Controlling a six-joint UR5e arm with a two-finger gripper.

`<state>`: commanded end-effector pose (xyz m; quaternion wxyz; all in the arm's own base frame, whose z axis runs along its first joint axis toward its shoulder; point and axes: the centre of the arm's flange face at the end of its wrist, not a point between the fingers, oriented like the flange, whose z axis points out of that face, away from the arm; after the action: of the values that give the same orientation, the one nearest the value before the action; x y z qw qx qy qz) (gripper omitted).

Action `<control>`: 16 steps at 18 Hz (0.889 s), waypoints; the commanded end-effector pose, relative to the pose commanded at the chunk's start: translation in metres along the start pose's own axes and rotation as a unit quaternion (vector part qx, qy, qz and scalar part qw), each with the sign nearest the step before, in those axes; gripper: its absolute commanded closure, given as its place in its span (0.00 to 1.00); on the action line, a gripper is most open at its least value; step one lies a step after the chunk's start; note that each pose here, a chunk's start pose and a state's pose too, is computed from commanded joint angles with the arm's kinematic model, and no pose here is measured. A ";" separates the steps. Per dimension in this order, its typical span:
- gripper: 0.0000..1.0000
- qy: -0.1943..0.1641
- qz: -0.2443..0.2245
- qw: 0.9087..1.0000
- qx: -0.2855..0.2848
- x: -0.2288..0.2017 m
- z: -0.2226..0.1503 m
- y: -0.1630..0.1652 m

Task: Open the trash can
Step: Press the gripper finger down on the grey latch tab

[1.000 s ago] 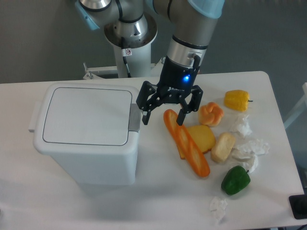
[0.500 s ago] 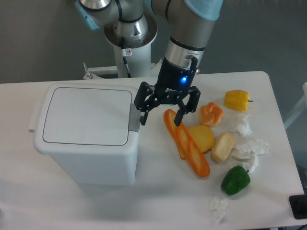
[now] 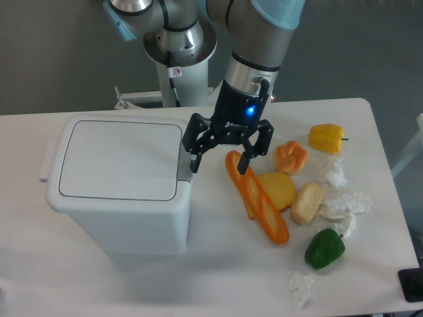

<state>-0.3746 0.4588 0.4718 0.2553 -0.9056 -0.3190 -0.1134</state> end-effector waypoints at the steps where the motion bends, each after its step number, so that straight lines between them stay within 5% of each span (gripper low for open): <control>1: 0.00 0.000 0.000 1.000 0.000 0.000 0.000 0.000; 16: 0.00 0.001 -0.001 1.000 -0.003 -0.001 0.003 0.003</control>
<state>-0.3734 0.4580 0.4682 0.2530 -0.9058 -0.3199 -0.1152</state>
